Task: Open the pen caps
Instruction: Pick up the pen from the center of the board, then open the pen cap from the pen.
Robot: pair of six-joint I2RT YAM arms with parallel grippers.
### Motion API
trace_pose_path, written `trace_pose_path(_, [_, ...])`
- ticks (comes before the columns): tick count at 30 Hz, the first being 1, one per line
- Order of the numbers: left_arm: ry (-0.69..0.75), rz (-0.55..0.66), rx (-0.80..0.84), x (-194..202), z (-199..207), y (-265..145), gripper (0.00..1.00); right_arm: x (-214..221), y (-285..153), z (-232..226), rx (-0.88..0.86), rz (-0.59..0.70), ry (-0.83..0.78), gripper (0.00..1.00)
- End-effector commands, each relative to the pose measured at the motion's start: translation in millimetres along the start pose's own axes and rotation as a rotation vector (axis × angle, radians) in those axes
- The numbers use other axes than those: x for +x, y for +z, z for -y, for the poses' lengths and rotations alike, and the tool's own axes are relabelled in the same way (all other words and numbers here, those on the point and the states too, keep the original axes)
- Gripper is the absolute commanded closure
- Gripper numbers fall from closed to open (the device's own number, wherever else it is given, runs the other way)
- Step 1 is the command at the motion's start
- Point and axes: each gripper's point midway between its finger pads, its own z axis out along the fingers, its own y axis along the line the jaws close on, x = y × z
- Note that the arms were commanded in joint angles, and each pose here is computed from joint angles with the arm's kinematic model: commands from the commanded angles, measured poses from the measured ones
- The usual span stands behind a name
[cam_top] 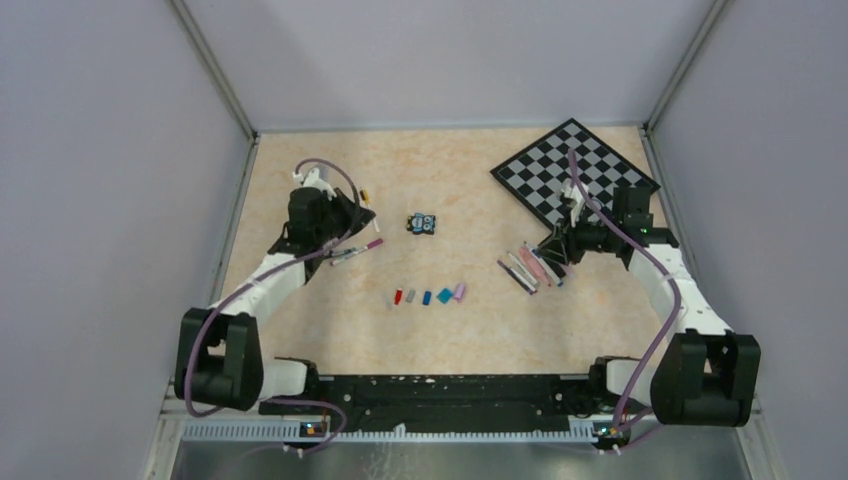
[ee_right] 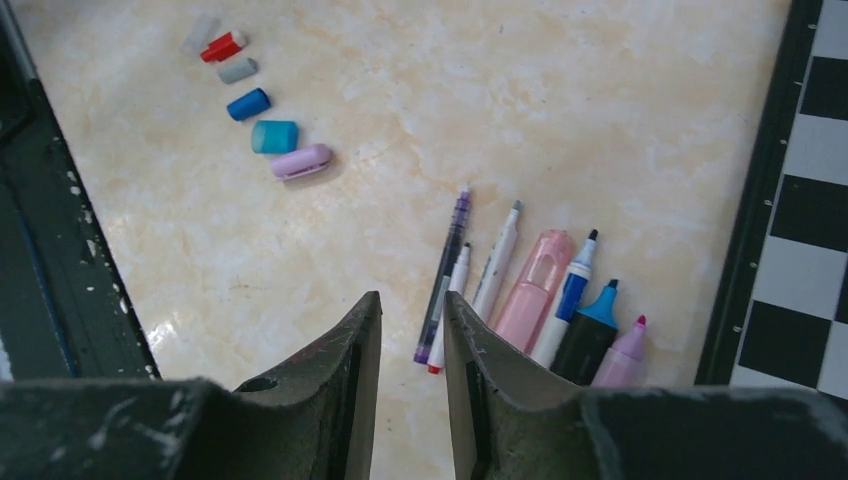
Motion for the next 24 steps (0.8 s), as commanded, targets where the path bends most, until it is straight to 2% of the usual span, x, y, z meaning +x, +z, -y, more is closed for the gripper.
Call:
trace_pose_path(1, [0.051, 0.047, 0.515, 11.7, 75.6, -39.6, 1.0, -16.3, -3.0, -27.1, -0.12, 0.112, -0.057, 0.71])
trace_pose_path(4, [0.036, 0.019, 0.697, 36.3, 100.2, -61.3, 1.0, -18.0, -2.7, -42.9, -0.188, 0.171, -0.064, 0.71])
trace_pose_path(8, [0.083, 0.053, 0.891, 65.9, 138.2, -90.9, 1.0, -18.4, -4.7, -67.0, -0.294, 0.254, -0.106, 0.56])
trace_pose_path(11, [0.133, 0.064, 0.942, 86.6, 161.7, -100.0, 1.0, -19.8, -6.1, -77.3, -0.34, 0.287, -0.107, 0.49])
trace_pose_path(18, [0.16, 0.117, 1.014, 107.3, 196.5, -110.2, 1.0, -21.3, -1.8, -87.9, -0.419, 0.291, -0.039, 0.44])
trace_pose_path(24, [0.171, 0.114, 1.043, 124.9, 217.2, -110.3, 1.0, -19.7, 8.9, -100.3, -0.48, 0.262, 0.0, 0.41])
